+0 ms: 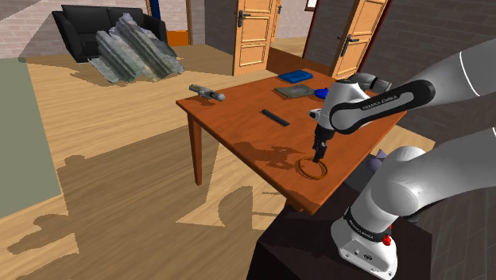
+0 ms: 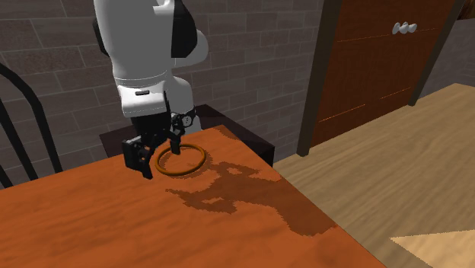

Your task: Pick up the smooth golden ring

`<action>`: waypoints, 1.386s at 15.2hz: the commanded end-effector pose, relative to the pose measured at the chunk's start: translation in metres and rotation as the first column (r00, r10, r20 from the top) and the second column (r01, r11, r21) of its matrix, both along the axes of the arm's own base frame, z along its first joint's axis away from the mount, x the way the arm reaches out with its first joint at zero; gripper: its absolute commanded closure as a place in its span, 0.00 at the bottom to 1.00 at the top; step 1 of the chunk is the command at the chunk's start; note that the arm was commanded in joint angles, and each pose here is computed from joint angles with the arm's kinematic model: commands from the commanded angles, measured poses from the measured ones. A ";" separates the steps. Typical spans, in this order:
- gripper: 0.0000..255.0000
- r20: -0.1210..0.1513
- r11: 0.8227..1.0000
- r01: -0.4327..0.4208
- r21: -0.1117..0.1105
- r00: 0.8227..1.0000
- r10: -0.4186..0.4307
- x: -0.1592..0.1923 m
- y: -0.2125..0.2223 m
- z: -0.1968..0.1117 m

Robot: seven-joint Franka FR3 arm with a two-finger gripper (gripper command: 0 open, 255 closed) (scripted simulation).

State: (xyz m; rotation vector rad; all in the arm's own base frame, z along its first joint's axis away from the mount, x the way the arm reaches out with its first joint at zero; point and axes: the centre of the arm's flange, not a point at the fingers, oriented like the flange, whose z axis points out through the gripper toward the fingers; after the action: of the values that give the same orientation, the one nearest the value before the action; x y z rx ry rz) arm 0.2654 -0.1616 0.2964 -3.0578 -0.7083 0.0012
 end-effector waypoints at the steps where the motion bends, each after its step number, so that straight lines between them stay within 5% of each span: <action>1: 0.00 0.001 1.000 0.000 0.000 1.000 0.000 0.001 0.000 -0.010; 3: 0.00 0.001 1.000 0.000 0.000 1.000 0.000 0.001 0.000 -0.013; 4: 1.00 0.001 1.000 0.000 0.000 1.000 0.000 0.000 0.000 -0.012; 13: 1.00 0.001 1.000 0.000 0.000 1.000 0.000 0.001 0.000 -0.013; 21: 1.00 0.001 1.000 0.000 0.000 1.000 0.000 0.001 0.000 0.030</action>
State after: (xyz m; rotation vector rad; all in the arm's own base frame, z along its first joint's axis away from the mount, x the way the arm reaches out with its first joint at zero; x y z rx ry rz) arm 0.2665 -0.1612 0.3207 -3.0587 -0.7088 -0.0016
